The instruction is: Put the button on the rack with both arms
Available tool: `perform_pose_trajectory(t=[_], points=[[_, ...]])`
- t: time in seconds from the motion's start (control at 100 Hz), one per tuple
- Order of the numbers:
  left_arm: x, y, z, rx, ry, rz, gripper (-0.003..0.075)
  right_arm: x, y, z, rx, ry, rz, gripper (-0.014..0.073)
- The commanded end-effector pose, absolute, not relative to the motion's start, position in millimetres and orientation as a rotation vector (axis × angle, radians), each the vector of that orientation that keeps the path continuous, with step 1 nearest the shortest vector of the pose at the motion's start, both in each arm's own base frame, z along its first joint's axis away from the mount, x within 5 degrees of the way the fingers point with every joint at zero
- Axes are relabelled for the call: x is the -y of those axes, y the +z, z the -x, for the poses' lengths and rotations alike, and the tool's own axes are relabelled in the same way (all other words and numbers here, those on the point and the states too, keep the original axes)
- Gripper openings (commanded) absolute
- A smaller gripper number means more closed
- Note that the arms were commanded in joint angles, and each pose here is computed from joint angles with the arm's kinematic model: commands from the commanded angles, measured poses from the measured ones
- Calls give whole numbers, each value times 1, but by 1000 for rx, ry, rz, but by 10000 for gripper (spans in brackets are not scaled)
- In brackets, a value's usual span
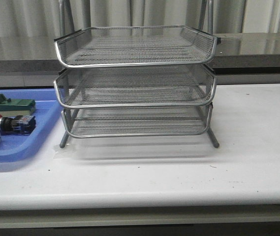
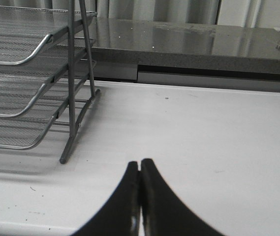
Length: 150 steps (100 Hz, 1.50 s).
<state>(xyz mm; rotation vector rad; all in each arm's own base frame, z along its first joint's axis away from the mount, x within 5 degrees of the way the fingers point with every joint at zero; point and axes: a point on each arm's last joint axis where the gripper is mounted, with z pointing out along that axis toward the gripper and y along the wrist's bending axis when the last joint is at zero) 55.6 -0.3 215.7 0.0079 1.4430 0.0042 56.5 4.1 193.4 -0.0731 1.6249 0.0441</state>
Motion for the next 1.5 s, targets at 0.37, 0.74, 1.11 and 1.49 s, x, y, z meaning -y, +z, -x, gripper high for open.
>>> perform_pose_trajectory(t=[0.37,0.74,1.11,1.49], points=[[1,213,-54,-1364,-16,0,-20,-4,202,-55,-1523,32,83,-57],[1,213,-54,-1364,-16,0,-20,-4,208,-55,-1455,34,81,-57],[1,213,-54,-1364,-16,0,-20,-4,242,-53,-1472,64,55,-57],[1,213,-54,-1364,-16,0,-20,-10,317,-84,-1876,129,41,-57]])
